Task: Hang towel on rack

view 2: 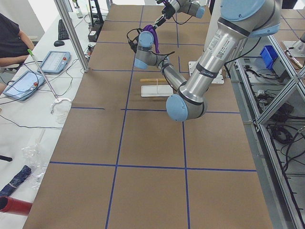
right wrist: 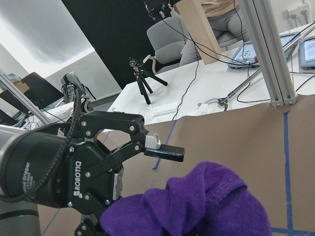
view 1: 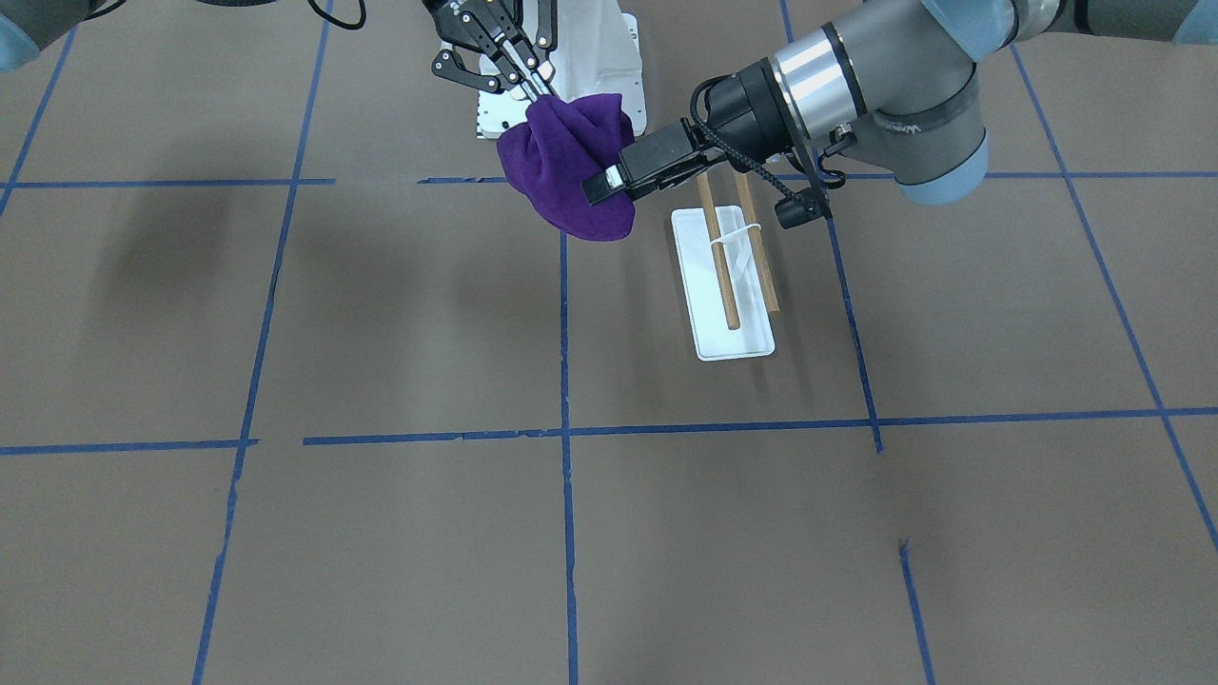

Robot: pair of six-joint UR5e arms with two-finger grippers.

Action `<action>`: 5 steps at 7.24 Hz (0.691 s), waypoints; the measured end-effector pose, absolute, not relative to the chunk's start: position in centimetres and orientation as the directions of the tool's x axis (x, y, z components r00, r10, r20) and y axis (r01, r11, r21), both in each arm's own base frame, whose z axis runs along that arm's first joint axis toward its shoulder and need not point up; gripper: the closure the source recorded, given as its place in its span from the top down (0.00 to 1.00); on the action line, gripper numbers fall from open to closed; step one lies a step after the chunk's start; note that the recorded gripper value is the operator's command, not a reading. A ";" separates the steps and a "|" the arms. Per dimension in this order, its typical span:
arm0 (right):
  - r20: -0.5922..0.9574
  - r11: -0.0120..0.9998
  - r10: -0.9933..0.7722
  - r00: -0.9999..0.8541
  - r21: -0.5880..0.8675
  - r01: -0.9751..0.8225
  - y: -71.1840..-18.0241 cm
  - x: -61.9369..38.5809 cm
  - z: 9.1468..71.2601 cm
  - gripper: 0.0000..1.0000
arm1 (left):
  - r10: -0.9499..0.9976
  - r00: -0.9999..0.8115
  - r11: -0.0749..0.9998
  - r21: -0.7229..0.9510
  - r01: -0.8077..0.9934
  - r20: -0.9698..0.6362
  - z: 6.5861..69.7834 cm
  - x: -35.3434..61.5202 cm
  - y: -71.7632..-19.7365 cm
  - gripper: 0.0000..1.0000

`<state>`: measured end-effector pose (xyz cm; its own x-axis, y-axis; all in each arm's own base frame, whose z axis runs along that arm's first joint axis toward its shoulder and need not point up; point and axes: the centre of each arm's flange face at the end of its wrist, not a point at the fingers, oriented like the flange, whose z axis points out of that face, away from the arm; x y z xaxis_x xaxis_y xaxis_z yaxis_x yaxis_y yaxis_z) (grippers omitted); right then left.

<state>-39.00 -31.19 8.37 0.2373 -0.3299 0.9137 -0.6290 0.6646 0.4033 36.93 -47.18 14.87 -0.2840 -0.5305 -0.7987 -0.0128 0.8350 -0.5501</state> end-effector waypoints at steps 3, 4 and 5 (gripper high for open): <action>0.913 0.667 -0.334 0.232 0.403 -0.627 -30.9 -39.0 8.2 0.00 | -0.532 -0.279 0.834 -0.551 -0.011 -0.799 14.4 37.0 -47.2 0.00; 0.913 0.666 -0.336 0.231 0.403 -0.627 -30.9 -38.9 8.1 0.00 | -0.530 -0.275 0.837 -0.547 -0.015 -0.802 14.4 36.9 -47.1 0.00; 0.912 0.665 -0.339 0.230 0.405 -0.627 -30.9 -38.8 8.1 0.00 | -0.529 -0.268 0.839 -0.544 -0.022 -0.805 14.4 36.8 -47.0 0.00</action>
<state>-38.77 -30.89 8.12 0.2304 -0.3385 0.9123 -0.6269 0.6654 0.4052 36.79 -46.99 14.43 -0.2677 -0.5291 -0.8052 -0.0222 0.8389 -0.5438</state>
